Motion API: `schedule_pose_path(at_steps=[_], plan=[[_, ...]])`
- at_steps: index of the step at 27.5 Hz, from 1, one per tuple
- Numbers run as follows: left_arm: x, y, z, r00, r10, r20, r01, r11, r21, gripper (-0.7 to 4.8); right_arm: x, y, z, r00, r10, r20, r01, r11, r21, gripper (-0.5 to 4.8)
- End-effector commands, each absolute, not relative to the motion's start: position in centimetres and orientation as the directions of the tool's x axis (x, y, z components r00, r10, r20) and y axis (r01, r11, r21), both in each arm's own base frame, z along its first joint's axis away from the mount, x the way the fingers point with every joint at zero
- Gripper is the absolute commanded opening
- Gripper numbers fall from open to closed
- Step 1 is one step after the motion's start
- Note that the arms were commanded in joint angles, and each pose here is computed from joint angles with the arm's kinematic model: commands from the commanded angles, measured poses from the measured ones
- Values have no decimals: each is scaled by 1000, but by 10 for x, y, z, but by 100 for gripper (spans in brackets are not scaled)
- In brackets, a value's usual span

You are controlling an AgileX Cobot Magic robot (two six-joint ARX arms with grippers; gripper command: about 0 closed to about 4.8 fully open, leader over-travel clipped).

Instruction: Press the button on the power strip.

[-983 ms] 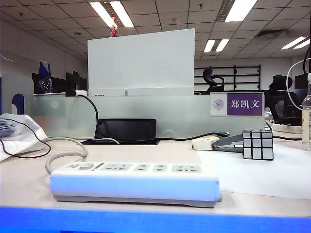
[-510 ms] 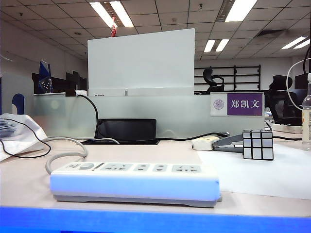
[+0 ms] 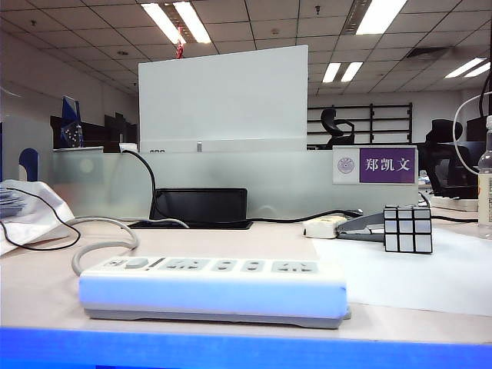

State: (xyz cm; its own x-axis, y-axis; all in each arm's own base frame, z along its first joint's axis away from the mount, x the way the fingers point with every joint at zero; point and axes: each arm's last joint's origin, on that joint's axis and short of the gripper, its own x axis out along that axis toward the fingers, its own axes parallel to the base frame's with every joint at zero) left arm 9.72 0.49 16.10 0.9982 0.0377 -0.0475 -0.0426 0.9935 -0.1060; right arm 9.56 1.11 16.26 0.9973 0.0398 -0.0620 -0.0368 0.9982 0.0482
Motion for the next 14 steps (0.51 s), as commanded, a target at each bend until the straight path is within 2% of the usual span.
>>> schedule_pose_path(at_steps=[1, 4, 14], plan=[[97, 5, 162, 999, 35, -37, -39, 994, -106, -5, 97, 3, 159, 996, -55, -75, 61, 996, 71, 0], [97, 5, 162, 999, 35, -37, -39, 994, -106, -5, 97, -8, 159, 991, -107, -75, 116, 985, 129, 0], [97, 5, 162, 999, 36, -37, -40, 994, -106, -5, 96, -16, 168, 990, -134, 41, 127, 982, 141, 0]])
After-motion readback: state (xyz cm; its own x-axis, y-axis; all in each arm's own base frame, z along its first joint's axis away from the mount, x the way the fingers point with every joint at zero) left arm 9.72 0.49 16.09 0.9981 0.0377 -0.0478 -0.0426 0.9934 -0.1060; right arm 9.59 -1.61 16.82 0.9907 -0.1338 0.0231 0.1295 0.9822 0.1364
